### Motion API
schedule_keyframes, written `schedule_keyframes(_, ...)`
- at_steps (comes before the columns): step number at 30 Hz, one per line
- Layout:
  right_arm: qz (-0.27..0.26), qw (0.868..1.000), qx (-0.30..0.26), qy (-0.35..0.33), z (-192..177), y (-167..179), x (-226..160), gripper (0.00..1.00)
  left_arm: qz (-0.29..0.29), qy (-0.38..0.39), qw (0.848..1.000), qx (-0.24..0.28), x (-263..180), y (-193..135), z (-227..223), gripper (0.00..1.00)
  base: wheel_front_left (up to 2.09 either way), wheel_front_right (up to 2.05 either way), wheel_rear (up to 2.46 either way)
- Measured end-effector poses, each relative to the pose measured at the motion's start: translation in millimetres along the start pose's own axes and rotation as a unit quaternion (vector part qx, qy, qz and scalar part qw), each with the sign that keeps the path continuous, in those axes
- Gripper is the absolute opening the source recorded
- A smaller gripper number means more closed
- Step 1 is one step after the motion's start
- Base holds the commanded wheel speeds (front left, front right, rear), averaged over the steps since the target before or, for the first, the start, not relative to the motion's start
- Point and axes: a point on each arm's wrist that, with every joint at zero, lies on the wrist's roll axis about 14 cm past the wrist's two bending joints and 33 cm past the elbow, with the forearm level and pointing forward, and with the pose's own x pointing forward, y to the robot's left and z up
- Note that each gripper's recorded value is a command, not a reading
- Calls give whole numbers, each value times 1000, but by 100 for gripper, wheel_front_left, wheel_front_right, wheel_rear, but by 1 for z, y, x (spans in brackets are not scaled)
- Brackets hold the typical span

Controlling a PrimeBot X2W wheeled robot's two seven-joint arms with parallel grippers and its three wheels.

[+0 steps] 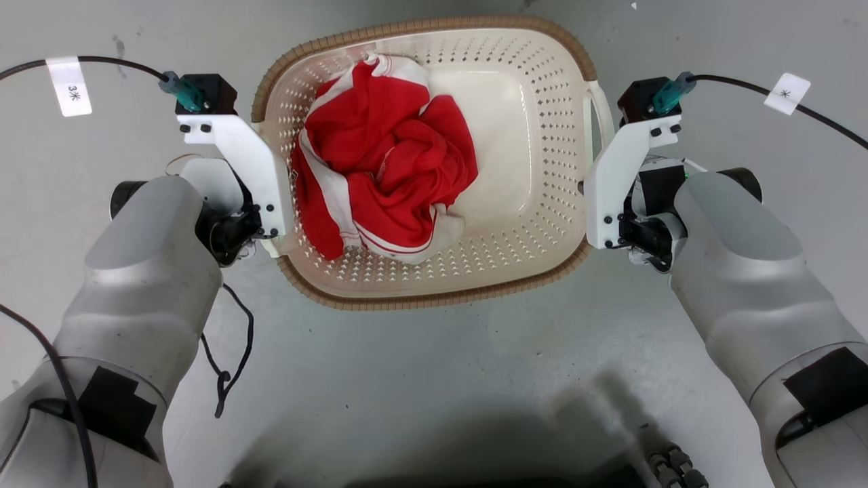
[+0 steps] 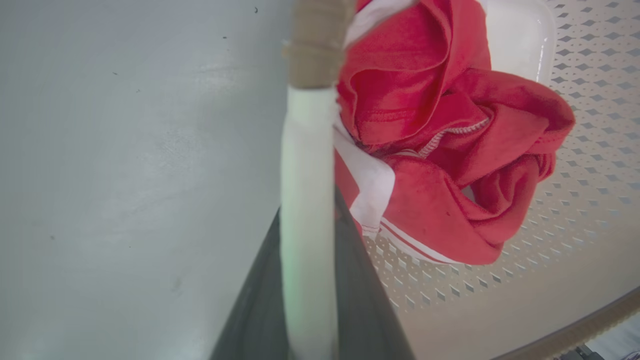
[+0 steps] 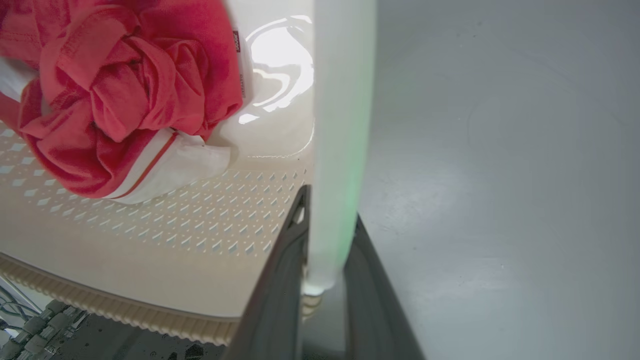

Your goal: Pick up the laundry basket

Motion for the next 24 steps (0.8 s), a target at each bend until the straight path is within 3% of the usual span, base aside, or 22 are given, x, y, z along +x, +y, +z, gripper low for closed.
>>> schedule_keyframes(11,6,1000,-1,30,-6,12,-32,0,-2,14,1000,11,-36,-14,5,0,0,0,0)
schedule_keyframes(24,16,997,12,74,-36,33,-106,0,-4,45,999,6,-112,-40,-21,0,0,0,0)
